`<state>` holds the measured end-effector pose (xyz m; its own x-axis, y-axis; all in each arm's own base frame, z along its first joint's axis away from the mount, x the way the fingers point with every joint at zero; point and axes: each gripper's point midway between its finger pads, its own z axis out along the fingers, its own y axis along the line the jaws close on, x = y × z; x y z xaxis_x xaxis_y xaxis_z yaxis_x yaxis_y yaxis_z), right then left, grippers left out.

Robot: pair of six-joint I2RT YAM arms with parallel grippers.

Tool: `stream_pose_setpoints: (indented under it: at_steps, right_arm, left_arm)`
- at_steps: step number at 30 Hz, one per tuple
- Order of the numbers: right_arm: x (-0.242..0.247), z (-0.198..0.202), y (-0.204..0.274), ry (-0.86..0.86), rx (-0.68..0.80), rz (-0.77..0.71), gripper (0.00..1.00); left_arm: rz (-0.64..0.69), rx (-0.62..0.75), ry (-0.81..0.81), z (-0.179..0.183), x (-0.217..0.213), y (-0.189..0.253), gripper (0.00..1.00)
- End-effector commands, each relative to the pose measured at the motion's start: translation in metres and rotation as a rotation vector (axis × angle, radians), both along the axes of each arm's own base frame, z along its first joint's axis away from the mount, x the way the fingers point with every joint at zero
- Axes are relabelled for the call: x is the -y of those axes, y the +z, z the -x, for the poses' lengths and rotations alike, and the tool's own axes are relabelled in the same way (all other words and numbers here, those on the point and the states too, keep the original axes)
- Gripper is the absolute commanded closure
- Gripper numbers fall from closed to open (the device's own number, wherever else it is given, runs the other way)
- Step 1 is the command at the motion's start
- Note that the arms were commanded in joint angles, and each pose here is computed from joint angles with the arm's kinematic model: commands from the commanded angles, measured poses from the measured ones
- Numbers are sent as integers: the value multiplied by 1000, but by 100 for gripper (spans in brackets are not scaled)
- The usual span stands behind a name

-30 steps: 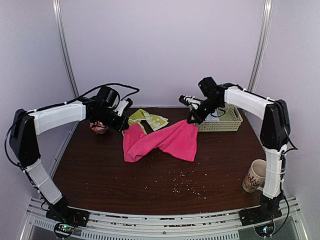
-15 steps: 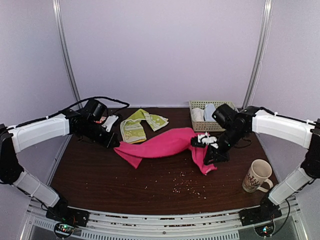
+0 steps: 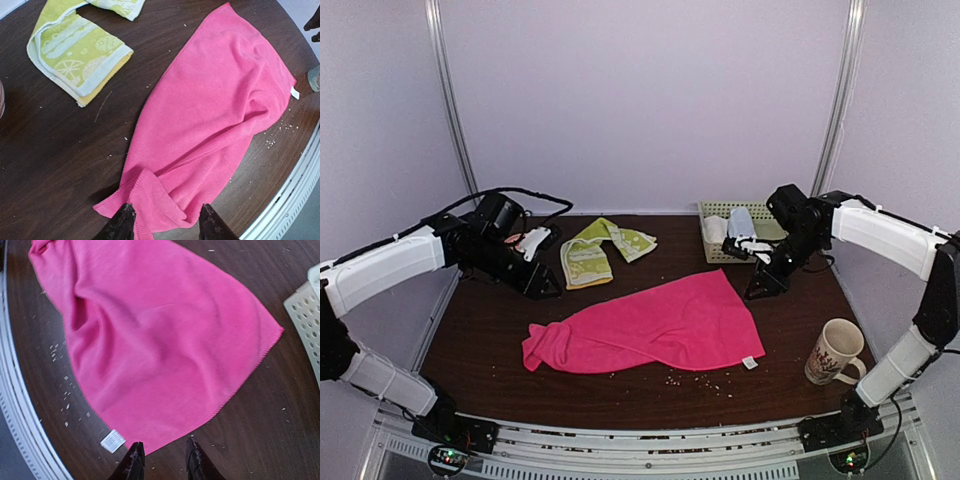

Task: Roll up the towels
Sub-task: Flatten out the towel at the center of the board.

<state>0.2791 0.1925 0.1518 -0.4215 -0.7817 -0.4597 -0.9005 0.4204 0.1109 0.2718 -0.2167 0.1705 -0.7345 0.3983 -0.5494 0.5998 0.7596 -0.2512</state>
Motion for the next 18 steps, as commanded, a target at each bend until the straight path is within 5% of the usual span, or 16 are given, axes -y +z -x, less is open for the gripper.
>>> stream_pose_setpoints:
  at_steps: [1,11,18]
  right_arm:
    - [4,-51,-9,-163,31,-5,70]
    - [5,-62,-90,-169,-92,124,68]
    - [10,-8,-132,-14,-126,293,62]
  left_arm:
    - [-34,93,68,-27,-7,12,55]
    - [-255,-84,245,-46,-32,-68,53]
    - [-82,-179,53,-20,6,-77,50]
